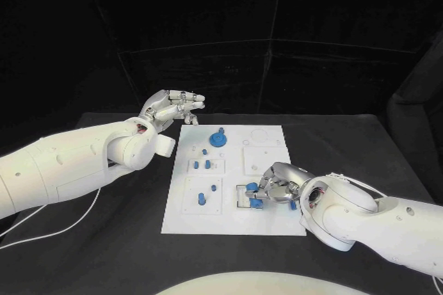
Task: Assemble the parts on the task board
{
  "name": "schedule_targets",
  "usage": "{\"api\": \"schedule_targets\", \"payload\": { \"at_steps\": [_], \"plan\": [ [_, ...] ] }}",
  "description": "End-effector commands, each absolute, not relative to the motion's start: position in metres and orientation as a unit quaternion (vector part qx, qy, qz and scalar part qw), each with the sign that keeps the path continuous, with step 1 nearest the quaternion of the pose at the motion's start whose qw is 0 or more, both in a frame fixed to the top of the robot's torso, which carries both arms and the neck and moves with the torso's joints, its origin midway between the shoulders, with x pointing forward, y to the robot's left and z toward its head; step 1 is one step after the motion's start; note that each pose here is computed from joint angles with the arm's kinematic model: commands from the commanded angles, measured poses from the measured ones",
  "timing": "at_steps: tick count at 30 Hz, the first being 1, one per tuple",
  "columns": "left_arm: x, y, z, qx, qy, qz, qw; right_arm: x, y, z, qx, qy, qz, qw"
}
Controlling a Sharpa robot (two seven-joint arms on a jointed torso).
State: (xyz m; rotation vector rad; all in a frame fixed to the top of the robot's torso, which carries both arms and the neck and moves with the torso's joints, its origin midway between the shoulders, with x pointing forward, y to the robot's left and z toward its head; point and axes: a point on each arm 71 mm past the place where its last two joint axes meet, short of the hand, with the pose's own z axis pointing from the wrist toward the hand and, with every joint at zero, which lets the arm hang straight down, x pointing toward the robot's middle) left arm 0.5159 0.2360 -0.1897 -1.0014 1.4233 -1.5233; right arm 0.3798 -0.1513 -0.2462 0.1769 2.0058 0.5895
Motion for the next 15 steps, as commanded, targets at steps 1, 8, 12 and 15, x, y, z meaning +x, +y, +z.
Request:
{"api": "schedule_targets", "payload": {
  "at_steps": [1, 8, 12, 15],
  "plan": [
    [0.5156, 0.2340, -0.1879, -0.393, 0.561, -0.609, 0.399, 0.3820, -0.1496, -0.2463, 0.059, 0.829, 0.231, 0.505],
    [0.5155, 0.2335, -0.1878, -0.393, 0.561, -0.610, 0.399, 0.3846, -0.1433, -0.2468, 0.046, 0.826, 0.230, 0.512],
    [0.5155, 0.2334, -0.1879, -0.393, 0.562, -0.609, 0.398, 0.3862, -0.1403, -0.2478, 0.045, 0.827, 0.227, 0.513],
    [0.5155, 0.2336, -0.1880, -0.393, 0.562, -0.609, 0.398, 0.3875, -0.1396, -0.2485, 0.045, 0.826, 0.224, 0.515]
  ]
}}
